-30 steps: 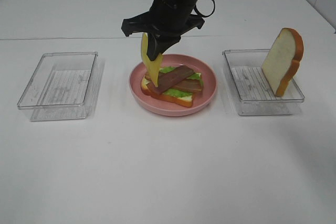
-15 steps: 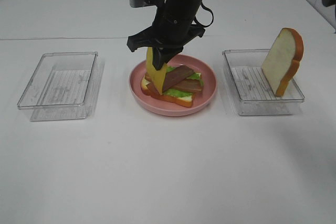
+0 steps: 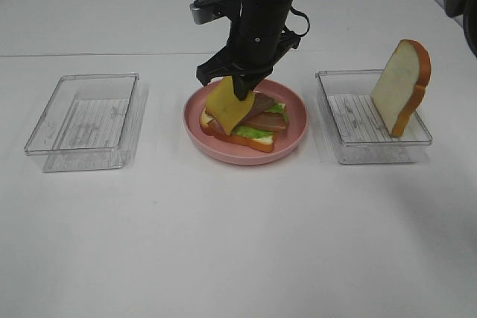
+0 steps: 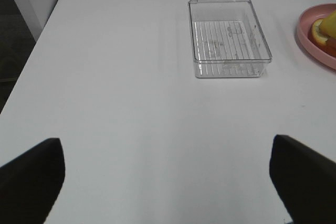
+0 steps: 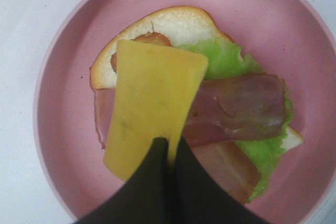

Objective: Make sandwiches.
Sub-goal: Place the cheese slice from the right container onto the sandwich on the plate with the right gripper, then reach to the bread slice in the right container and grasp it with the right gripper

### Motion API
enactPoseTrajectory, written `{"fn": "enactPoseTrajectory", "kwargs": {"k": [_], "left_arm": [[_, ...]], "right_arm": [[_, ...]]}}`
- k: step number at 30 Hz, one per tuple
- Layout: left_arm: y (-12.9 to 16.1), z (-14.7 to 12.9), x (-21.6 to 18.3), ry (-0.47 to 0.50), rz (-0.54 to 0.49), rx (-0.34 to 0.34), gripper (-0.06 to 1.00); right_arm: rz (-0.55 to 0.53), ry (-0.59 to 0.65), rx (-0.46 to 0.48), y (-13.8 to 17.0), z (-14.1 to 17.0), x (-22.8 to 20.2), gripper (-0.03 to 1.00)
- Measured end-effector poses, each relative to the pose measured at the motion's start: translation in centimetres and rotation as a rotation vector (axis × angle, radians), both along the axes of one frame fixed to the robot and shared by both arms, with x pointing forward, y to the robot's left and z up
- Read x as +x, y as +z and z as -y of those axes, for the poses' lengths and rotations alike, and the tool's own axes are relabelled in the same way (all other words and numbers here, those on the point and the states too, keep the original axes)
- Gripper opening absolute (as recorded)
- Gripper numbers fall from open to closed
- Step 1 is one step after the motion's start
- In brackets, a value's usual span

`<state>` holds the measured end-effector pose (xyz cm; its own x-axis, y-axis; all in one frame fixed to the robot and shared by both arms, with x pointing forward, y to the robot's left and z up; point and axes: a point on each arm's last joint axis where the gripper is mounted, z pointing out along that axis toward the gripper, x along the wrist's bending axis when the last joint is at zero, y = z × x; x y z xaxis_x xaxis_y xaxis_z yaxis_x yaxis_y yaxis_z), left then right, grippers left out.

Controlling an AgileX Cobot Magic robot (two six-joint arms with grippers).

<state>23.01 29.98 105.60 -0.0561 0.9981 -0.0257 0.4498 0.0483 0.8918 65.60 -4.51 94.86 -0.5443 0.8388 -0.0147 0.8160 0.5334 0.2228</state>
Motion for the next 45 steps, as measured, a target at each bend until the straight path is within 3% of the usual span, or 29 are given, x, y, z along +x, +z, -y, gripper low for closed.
{"fn": "enactPoseTrajectory", "kwargs": {"k": [18,19,20,21,22,23,25,30,36,45], "left_arm": [[0.0,0.0,0.0,0.0,0.0,0.0,0.98],[0.0,0.0,0.0,0.0,0.0,0.0,0.98],[0.0,0.0,0.0,0.0,0.0,0.0,0.98],[0.0,0.0,0.0,0.0,0.0,0.0,0.98],[0.0,0.0,0.0,0.0,0.0,0.0,0.98],[0.0,0.0,0.0,0.0,0.0,0.0,0.98],[0.0,0.0,0.0,0.0,0.0,0.0,0.98],[0.0,0.0,0.0,0.0,0.0,0.0,0.98],[0.0,0.0,0.0,0.0,0.0,0.0,0.98],[0.0,0.0,0.0,0.0,0.0,0.0,0.98]], "right_arm": [[0.027,-0.023,-0.042,0.0,0.4,0.3,0.05],[0.028,-0.03,-0.043,0.0,0.4,0.3,0.15],[0.028,-0.03,-0.043,0.0,0.4,0.3,0.15],[0.03,-0.03,-0.047,0.0,0.5,0.3,0.34],[0.031,-0.029,-0.05,0.0,0.5,0.3,0.45],[0.031,-0.029,-0.05,0.0,0.5,0.3,0.45],[0.038,-0.023,-0.077,0.0,0.7,0.3,0.84],[0.034,-0.025,-0.108,0.0,1.0,0.3,0.96],[0.03,-0.038,-0.126,0.7,1.3,0.1,0.98],[0.096,-0.066,-0.176,6.1,3.6,-0.6,0.98]]}}
